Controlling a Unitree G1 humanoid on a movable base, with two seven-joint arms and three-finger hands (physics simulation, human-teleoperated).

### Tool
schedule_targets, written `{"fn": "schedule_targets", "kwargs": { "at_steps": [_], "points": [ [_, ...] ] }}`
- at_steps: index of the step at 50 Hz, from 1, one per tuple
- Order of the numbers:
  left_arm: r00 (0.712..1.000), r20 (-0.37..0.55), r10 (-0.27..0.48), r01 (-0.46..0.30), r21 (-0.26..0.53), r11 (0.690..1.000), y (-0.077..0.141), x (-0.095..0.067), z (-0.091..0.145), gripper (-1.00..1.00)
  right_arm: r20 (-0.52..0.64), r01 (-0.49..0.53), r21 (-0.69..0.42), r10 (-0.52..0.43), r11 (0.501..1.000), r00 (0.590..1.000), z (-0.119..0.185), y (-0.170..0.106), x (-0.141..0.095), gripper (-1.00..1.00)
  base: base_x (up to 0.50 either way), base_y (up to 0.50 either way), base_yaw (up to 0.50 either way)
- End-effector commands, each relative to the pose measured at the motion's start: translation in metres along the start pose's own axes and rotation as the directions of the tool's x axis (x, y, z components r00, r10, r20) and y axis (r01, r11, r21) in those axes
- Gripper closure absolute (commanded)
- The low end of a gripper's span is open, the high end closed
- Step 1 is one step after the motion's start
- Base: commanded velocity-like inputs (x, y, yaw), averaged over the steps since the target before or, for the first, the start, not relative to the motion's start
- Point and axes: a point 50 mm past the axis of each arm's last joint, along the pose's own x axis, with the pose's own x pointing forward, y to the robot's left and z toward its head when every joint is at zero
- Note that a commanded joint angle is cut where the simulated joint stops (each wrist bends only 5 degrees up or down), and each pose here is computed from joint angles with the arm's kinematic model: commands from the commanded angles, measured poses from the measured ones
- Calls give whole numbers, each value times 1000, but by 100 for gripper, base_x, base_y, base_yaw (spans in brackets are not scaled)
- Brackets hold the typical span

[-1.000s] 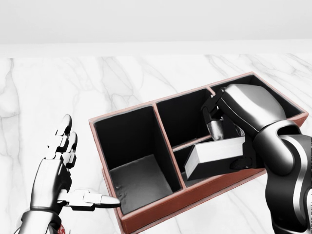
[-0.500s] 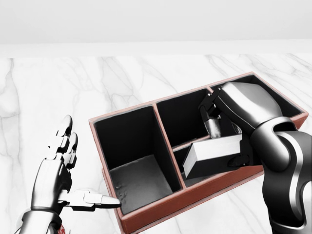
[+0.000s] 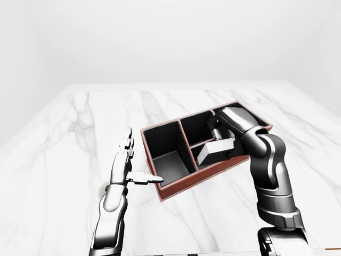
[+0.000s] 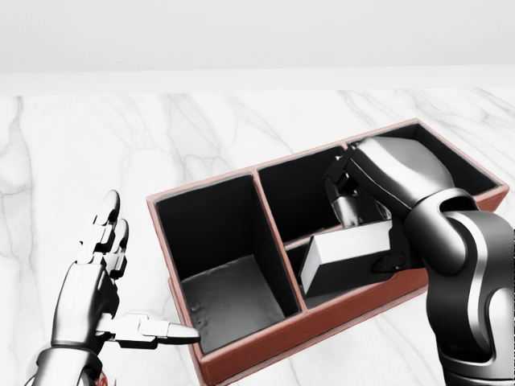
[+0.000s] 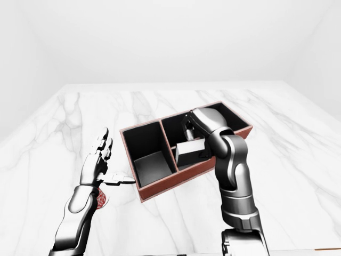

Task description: Pick up the book and place it in the back compartment of the caddy.

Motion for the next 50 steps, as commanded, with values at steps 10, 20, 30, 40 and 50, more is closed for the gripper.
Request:
{"fn": "schedule_targets", "kwargs": {
  "at_steps": [10,20,30,40,50],
  "points": [
    [1000,-4,0,0,0,1000,0,0,-1,-100,16,-13,-28,14,1000,1000,-1,3,9,100,0,0,0],
    [1000,-15,-3,3,2,1000,-1,0,-3,-100,13,-17,-27,17,999,1000,-1,4,11,100,0,0,0],
    [1000,-24,-4,4,3,1000,-2,0,-6,-100,14,-16,-24,17,1000,1000,-1,4,12,100,0,0,0],
    [999,-33,-4,4,3,1000,-2,0,-8,-100,16,-11,-22,12,1000,1000,0,2,12,100,0,0,0],
    [999,-38,-3,3,3,1000,-2,1,-9,-100,18,-5,-26,5,1000,1000,-1,1,16,100,0,0,0]
  ]
}}
